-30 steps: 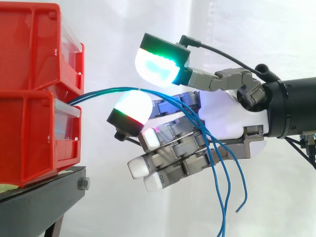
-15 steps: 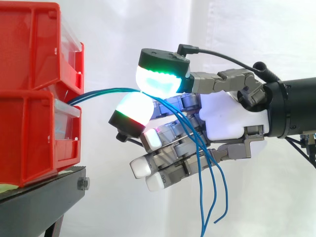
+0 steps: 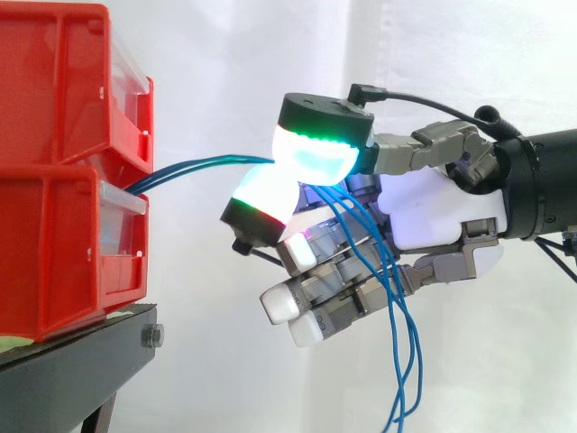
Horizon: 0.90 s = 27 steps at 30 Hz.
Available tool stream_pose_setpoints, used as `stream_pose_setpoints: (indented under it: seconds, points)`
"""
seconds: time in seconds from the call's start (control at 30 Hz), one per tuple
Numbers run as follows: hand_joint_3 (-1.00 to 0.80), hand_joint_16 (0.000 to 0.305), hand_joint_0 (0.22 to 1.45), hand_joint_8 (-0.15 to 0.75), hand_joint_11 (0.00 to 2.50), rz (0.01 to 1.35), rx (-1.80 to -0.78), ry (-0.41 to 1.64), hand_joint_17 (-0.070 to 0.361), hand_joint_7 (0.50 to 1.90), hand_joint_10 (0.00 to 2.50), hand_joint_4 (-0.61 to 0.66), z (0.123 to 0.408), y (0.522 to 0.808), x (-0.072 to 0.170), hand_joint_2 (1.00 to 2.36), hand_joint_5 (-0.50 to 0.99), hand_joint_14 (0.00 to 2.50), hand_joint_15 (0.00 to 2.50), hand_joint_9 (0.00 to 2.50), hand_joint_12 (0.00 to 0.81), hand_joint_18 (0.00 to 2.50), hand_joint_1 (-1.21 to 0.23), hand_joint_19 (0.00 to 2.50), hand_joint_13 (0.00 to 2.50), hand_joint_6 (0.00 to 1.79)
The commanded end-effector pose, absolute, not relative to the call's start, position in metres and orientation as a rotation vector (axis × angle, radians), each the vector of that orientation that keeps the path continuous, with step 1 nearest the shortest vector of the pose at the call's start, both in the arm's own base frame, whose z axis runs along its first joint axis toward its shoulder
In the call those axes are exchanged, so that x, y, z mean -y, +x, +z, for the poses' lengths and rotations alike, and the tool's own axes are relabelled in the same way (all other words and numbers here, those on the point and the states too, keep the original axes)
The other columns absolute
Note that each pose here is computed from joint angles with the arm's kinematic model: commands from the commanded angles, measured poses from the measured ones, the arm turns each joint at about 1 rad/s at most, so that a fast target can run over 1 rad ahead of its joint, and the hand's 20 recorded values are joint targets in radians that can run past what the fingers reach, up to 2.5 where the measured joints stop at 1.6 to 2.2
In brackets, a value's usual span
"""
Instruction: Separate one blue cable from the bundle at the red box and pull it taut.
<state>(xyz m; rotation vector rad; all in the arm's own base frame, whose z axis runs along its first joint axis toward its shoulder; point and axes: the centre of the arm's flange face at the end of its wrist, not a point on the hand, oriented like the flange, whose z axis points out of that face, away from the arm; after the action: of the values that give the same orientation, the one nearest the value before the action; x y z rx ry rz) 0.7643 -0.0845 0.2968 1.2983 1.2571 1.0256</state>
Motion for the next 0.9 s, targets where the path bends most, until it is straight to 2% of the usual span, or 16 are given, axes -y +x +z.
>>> stream_pose_setpoints:
  seconds: [0.0, 0.2, 0.27, 0.33, 0.43, 0.47, 0.6, 0.67, 0.77, 0.87]
  points:
    - [-0.41, 0.034, 0.74, 0.296, 0.74, 1.012, -1.275, 1.307, 0.076, 1.22, 0.02, -0.06, 0.3029, 0.7594, 0.085, 1.01, -0.18, 0.02, 0.43, 0.9, 0.354, 0.63, -0.89, 0.44, 0.77, 0.91]
    - [-0.45, 0.034, 0.76, 0.293, 0.74, 1.0, -1.297, 1.314, 0.077, 1.19, 0.02, -0.07, 0.3042, 0.756, 0.0838, 1.0, -0.18, 0.02, 0.43, 0.9, 0.351, 0.65, -0.9, 0.43, 0.77, 0.92]
    - [-0.5, 0.034, 0.72, 0.291, 0.75, 1.002, -1.302, 1.313, 0.076, 1.11, 0.02, 0.02, 0.3035, 0.7559, 0.0824, 1.0, -0.18, 0.02, 0.42, 0.9, 0.351, 0.64, -0.89, 0.44, 0.77, 0.92]
    - [-0.5, 0.034, 0.63, 0.29, 0.76, 1.007, -1.304, 1.31, 0.077, 1.08, 0.02, 0.06, 0.3042, 0.7563, 0.0809, 1.0, -0.18, 0.02, 0.44, 0.91, 0.351, 0.64, -0.85, 0.46, 0.77, 0.91]
    - [-0.5, 0.036, 0.54, 0.302, 0.74, 1.004, -1.302, 1.311, 0.082, 1.07, 0.02, 0.07, 0.3046, 0.7556, 0.0833, 1.0, -0.17, 0.02, 0.44, 0.92, 0.364, 0.64, -0.77, 0.47, 0.78, 0.9]
    - [-0.5, 0.038, 0.52, 0.31, 0.75, 1.005, -1.301, 1.311, 0.085, 1.04, 0.02, 0.08, 0.3053, 0.7558, 0.0833, 1.0, -0.17, 0.02, 0.43, 0.94, 0.372, 0.65, -0.68, 0.48, 0.78, 0.89]
    - [-0.5, 0.038, 0.53, 0.315, 0.73, 1.006, -1.303, 1.311, 0.085, 1.03, 0.02, 0.08, 0.3042, 0.7562, 0.0821, 1.0, -0.16, 0.02, 0.44, 0.97, 0.37, 0.65, -0.5, 0.49, 0.8, 0.87]
    - [-0.5, 0.036, 0.56, 0.31, 0.72, 1.006, -1.301, 1.313, 0.081, 1.05, 0.02, 0.07, 0.3042, 0.756, 0.0832, 1.0, -0.16, 0.02, 0.44, 0.98, 0.363, 0.65, -0.46, 0.5, 0.8, 0.86]
    - [-0.47, 0.035, 0.62, 0.308, 0.74, 1.006, -1.303, 1.311, 0.078, 1.07, 0.02, 0.06, 0.3042, 0.7562, 0.0821, 1.0, -0.16, 0.02, 0.44, 0.99, 0.355, 0.65, -0.49, 0.5, 0.8, 0.85]
    - [-0.36, 0.035, 0.61, 0.311, 0.74, 1.007, -1.302, 1.312, 0.079, 1.12, 0.02, 0.06, 0.3042, 0.7562, 0.0821, 1.01, -0.16, 0.02, 0.45, 0.99, 0.359, 0.65, -0.56, 0.5, 0.8, 0.86]
